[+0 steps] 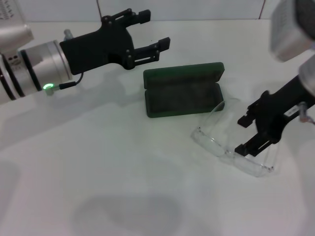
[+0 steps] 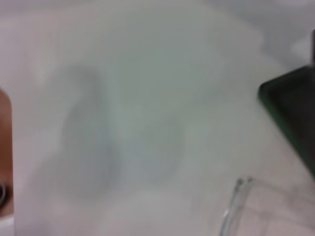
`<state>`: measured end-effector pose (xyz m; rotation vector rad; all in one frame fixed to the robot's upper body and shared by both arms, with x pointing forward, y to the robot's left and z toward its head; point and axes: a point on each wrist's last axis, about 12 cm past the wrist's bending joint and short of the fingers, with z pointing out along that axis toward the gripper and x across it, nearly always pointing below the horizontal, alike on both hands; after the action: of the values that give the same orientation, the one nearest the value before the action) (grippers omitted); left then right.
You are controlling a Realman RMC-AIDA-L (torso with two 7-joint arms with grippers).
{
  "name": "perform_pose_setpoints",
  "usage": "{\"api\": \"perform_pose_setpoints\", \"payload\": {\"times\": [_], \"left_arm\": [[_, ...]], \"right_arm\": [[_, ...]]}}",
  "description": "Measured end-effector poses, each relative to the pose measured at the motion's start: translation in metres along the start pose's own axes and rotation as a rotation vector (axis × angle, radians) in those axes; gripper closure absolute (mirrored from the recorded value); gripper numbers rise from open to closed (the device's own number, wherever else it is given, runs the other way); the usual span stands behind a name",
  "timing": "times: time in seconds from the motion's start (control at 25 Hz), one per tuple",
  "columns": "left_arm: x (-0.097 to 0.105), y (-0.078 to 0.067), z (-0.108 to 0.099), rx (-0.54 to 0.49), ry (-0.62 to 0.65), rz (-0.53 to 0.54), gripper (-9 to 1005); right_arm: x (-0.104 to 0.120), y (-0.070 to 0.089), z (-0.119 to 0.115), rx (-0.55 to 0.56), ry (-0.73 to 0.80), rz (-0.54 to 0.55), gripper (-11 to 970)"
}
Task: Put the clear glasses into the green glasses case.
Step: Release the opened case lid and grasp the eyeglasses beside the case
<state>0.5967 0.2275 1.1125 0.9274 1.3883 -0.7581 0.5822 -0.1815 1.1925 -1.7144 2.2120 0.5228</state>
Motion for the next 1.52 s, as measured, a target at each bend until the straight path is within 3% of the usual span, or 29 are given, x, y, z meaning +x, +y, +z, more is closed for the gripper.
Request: {"api": "perform_pose_setpoints", "payload": {"times": [0.28, 0.6, 1.0, 1.52], "left_arm": [[0.002, 0.000, -0.003, -0.009, -0.002, -0.003, 198], [0.002, -0.002, -0.001, -0.004, -0.006, 0.017, 199], [0.002, -0.004, 0.001, -0.002, -0.009, 0.014, 198], [0.003, -0.004, -0.001, -0.008, -0.011, 0.018, 198]], "right_arm": [[-0.017, 0.008, 0.031, 0.048, 0.129, -0.040, 225], [-0.019, 0.012, 0.057, 0.045, 0.192, -0.066, 228], [-0.020, 0.010, 0.068, 0.072, 0.173, -0.084, 607], [-0.018, 0.013, 0.073, 0.075, 0.165, -0.117, 670]]}}
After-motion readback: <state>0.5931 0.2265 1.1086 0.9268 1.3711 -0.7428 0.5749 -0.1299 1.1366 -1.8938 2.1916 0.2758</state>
